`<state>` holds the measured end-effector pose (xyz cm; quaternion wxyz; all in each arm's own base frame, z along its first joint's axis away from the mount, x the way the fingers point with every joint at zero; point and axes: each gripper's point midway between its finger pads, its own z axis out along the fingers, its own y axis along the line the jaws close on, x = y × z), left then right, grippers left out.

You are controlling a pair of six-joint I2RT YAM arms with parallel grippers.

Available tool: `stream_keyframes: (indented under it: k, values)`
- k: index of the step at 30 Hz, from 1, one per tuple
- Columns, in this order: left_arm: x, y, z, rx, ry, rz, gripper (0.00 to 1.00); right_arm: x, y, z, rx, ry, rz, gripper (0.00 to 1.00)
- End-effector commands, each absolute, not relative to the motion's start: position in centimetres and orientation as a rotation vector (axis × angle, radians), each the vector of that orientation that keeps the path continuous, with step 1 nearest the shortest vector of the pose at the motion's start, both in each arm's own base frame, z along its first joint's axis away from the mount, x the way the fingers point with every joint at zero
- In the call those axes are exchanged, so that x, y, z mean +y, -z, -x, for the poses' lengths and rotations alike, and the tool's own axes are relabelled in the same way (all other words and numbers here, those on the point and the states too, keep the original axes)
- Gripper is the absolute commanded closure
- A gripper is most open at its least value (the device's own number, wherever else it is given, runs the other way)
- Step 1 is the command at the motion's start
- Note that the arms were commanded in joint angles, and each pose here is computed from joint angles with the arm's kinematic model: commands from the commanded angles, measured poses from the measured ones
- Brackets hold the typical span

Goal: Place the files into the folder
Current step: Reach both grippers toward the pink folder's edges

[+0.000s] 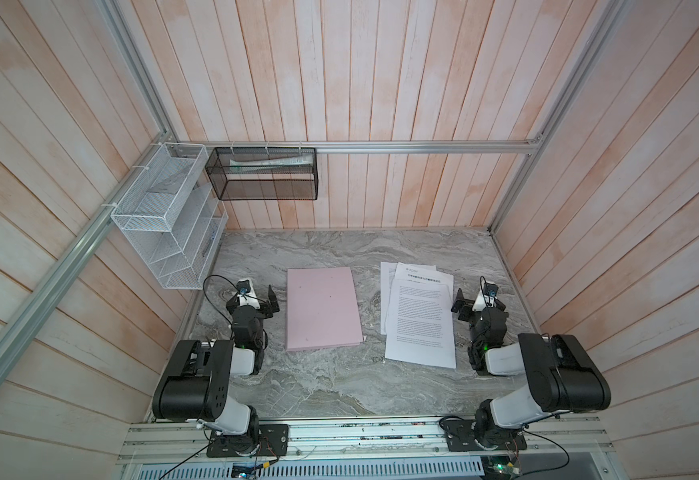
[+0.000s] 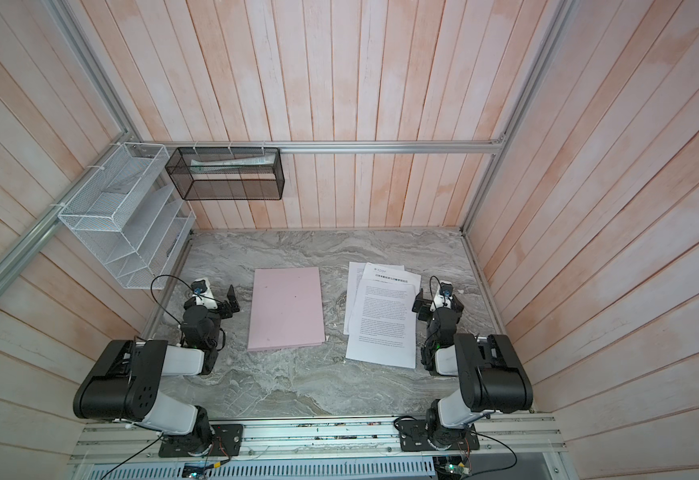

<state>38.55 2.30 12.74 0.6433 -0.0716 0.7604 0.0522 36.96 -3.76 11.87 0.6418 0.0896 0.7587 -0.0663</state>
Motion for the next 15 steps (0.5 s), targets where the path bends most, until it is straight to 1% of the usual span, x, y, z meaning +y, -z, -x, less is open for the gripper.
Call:
stream_keyframes:
  k: [1,4,6,8,11,12,15]
  values:
    - [1.6,-14.2,-39.9,1.821,-0.180,0.151,0.00,-4.8,-15.0,-38.2,1.726,0.205,-0.264,0.02]
    - [0.4,-14.6,-40.4,1.867,-0.155,0.143,0.00,-4.8,-17.2,-39.2,1.735,0.157,-0.365,0.02]
    - [0.0,-15.3,-40.1,1.846,-0.149,0.154,0.00,-3.3,-18.4,-39.9,1.756,0.061,-0.360,0.02]
    - [0.0,-16.1,-39.9,1.869,-0.113,0.225,0.00,-1.6,-19.4,-40.0,1.742,-0.027,-0.360,0.02]
    - [-2.0,-17.2,-39.7,1.967,0.032,0.209,0.00,2.7,-20.4,-40.3,1.778,-0.219,-0.276,0.02]
    - [-3.2,-17.3,-39.5,1.990,0.123,0.195,0.00,4.6,-20.7,-40.4,1.808,-0.299,-0.226,0.03]
    - [-5.5,-17.4,-38.6,2.010,0.327,0.219,0.00,10.1,-21.1,-40.4,1.905,-0.505,-0.115,0.09]
